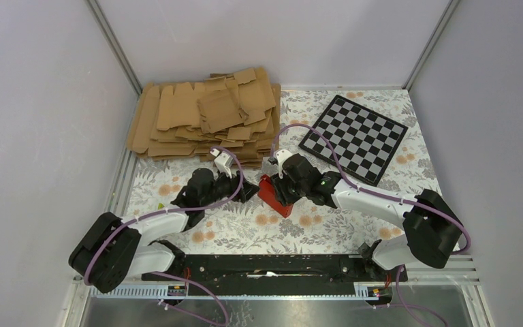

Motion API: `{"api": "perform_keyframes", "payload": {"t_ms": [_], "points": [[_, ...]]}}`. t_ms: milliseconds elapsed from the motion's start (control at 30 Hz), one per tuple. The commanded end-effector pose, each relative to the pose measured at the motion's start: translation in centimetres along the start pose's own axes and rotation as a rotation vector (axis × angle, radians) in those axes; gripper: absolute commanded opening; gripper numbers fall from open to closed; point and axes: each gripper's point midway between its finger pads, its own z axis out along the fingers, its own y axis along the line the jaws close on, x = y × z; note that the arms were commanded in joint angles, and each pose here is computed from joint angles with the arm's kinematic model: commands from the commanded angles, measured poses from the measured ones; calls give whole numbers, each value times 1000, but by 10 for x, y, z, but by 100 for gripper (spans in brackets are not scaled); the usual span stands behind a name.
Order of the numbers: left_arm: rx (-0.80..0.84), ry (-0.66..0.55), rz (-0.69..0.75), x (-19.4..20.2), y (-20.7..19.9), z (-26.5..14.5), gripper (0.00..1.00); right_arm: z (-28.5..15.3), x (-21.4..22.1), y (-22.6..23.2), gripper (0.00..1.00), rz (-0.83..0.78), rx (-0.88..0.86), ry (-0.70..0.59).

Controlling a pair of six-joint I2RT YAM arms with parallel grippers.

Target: Fold the paper box

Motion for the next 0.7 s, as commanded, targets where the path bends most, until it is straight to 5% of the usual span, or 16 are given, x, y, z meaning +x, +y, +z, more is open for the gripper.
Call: {"api": "perform_keyframes", "payload": {"t_ms": [0, 300, 667], "points": [[19, -97, 59, -37, -10, 4, 55, -7, -13, 6, 45, -28, -14, -32], [43, -70, 96, -50, -16, 18, 43, -14, -6, 5, 43, -59, -21, -6], [14, -23, 152, -45, -17, 29, 41, -13, -9, 10, 43, -57, -44, -5]]}}
